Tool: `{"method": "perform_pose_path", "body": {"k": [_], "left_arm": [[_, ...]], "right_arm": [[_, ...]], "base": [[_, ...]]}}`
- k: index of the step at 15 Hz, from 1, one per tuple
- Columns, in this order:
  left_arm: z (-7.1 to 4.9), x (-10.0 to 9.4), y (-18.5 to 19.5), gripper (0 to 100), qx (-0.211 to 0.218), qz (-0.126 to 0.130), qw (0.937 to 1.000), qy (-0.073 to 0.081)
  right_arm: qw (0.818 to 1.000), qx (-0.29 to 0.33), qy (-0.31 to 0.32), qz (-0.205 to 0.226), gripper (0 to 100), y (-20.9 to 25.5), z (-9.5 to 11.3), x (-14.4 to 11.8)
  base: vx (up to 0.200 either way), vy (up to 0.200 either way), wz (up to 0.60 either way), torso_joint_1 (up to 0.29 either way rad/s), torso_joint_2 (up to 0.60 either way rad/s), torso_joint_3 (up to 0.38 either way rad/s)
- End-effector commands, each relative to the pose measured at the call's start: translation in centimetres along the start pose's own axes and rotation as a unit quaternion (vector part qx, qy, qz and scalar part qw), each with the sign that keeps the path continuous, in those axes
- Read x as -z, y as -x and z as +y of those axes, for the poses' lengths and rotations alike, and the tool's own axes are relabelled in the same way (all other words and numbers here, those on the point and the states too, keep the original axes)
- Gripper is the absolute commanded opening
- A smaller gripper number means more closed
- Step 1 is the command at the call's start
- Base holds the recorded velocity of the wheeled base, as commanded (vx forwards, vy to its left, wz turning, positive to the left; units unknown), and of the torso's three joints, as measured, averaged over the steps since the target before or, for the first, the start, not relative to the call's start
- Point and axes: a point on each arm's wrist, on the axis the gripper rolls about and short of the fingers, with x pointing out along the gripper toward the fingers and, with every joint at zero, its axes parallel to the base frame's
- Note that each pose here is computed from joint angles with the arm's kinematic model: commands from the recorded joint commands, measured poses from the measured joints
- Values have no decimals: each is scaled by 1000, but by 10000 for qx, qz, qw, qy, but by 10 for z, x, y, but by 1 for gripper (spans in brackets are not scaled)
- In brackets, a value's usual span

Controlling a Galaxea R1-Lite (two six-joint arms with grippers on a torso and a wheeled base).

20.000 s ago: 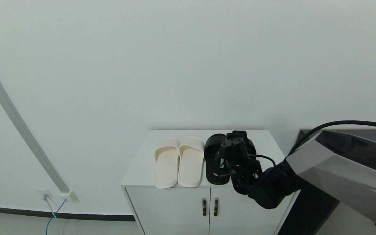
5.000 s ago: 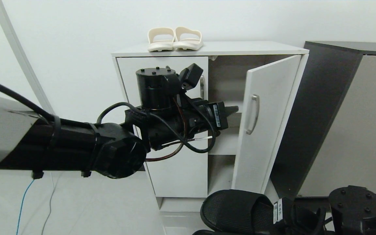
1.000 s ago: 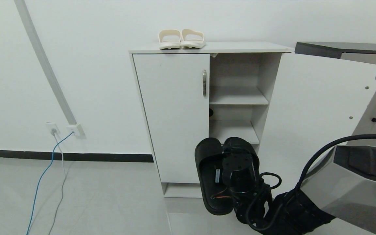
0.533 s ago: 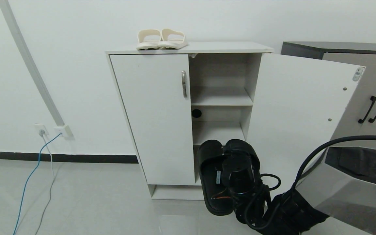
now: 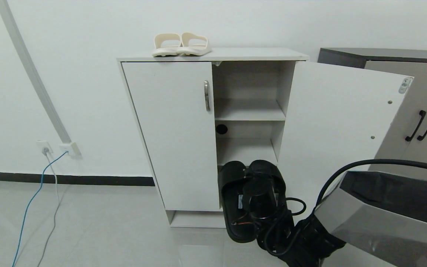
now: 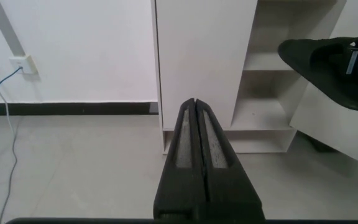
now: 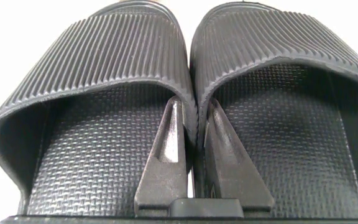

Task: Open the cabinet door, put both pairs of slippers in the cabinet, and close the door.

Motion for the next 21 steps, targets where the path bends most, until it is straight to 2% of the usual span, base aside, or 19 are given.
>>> {"method": "perform_pose_path", "body": {"k": [1, 12, 21], "left_arm": [[0, 0, 0, 0, 4, 8, 10000, 1], [0, 0, 0, 0, 12, 15, 10000, -7], [0, 0, 0, 0, 12, 8, 10000, -22]], "right_arm": [[10000, 36, 12, 28, 0, -2, -1, 3], [9998, 59, 115, 139, 0, -9, 0, 23], [9998, 65, 128, 161, 0, -13, 2, 30]], "base": [[0, 0, 0, 0, 0, 0], [0, 0, 0, 0, 1, -8], [0, 0, 0, 3, 2, -181]]}}
